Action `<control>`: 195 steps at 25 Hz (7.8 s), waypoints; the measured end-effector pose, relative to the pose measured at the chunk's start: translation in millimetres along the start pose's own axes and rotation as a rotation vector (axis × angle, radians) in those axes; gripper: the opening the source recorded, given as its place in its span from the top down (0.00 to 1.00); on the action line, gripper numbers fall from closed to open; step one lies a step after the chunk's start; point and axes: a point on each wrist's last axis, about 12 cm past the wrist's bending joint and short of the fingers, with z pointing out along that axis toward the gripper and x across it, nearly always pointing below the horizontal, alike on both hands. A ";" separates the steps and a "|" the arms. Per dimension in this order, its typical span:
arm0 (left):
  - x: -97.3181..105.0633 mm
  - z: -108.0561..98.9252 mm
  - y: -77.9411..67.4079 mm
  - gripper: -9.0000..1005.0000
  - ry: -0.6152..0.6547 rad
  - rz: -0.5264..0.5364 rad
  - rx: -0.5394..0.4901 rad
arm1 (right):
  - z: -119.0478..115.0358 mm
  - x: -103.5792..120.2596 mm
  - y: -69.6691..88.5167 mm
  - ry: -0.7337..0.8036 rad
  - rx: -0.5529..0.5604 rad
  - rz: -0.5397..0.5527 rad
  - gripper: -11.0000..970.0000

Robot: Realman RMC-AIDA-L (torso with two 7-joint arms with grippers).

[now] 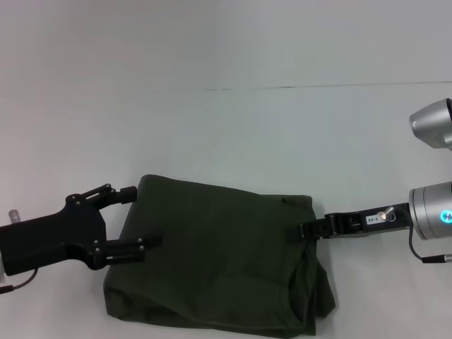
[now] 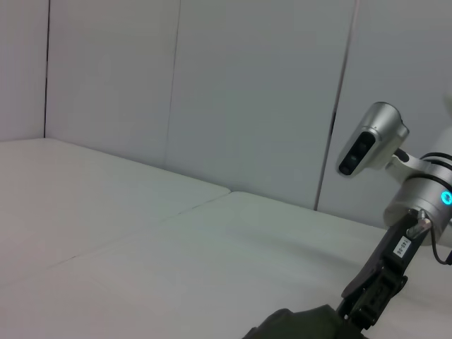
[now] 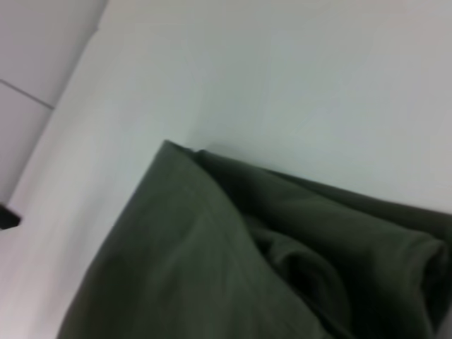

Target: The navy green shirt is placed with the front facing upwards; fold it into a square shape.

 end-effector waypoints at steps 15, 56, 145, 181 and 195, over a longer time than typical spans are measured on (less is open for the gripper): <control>-1.0 0.5 -0.6 0.08 -0.019 -0.003 0.000 | 1.2 -5.5 2.7 0.015 0.014 -0.027 0.83; -2.4 -3.1 -3.9 0.10 -0.031 -0.055 0.032 | -62.7 -9.5 -16.4 -0.169 -0.073 0.051 0.78; -3.2 -2.7 -10.4 0.14 -0.119 -0.134 0.057 | 41.5 42.2 -10.6 -0.298 0.099 -0.863 0.06; -51.1 28.3 61.1 0.15 0.450 -0.940 -0.125 | -45.3 98.0 -14.5 -0.651 -0.061 -0.734 0.06; -39.0 56.3 61.2 0.16 0.538 -1.008 -0.214 | -51.5 111.6 -17.6 -0.662 -0.045 -0.730 0.06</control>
